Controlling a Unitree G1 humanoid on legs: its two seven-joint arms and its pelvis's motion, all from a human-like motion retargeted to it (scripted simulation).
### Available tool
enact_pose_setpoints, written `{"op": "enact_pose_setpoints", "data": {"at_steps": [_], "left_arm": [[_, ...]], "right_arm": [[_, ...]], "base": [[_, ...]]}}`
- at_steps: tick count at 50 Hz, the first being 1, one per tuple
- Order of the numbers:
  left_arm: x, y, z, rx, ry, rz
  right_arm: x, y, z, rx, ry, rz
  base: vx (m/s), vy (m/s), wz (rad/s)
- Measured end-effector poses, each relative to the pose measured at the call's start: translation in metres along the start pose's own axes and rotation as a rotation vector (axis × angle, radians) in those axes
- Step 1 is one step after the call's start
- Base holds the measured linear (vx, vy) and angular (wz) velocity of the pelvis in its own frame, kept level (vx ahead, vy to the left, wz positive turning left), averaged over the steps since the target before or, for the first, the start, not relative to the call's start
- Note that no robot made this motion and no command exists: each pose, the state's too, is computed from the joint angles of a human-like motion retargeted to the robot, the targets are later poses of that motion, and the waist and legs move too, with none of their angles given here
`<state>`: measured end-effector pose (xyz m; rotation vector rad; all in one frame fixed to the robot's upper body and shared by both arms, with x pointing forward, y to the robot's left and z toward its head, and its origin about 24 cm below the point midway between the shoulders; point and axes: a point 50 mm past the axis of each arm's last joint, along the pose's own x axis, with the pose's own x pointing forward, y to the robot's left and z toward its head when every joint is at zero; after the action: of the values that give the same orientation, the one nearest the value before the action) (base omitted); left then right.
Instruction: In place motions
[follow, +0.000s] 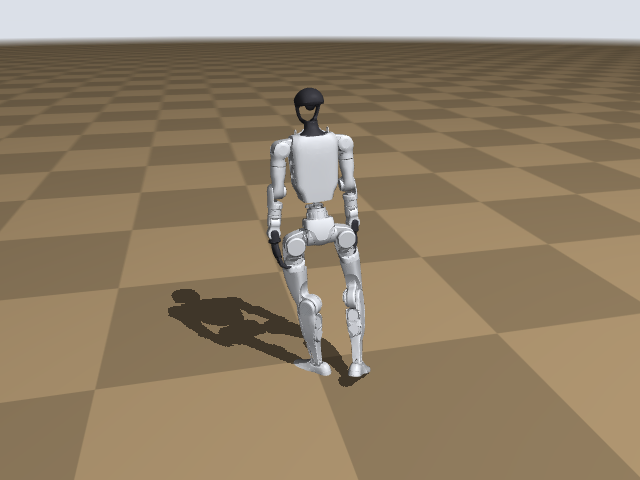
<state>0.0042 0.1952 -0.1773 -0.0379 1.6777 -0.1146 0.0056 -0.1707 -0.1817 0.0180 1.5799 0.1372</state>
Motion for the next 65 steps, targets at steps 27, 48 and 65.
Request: {"op": "enact_pose_setpoints", "data": {"at_steps": [27, 48, 65], "left_arm": [[0.006, -0.022, -0.040, -0.017, 0.112, -0.064], [0.006, -0.022, -0.022, 0.003, 0.074, -0.048], [0.007, -0.029, -0.033, 0.023, 0.111, -0.058]], "right_arm": [[-0.001, 0.007, -0.018, -0.223, 0.165, 0.079], [0.000, 0.012, -0.016, -0.218, 0.132, 0.104], [-0.002, 0.006, -0.036, -0.158, 0.199, 0.083]], "base": [[0.08, -0.07, 0.60], [-0.02, 0.00, 0.20], [-0.05, 0.02, -0.27]]}}
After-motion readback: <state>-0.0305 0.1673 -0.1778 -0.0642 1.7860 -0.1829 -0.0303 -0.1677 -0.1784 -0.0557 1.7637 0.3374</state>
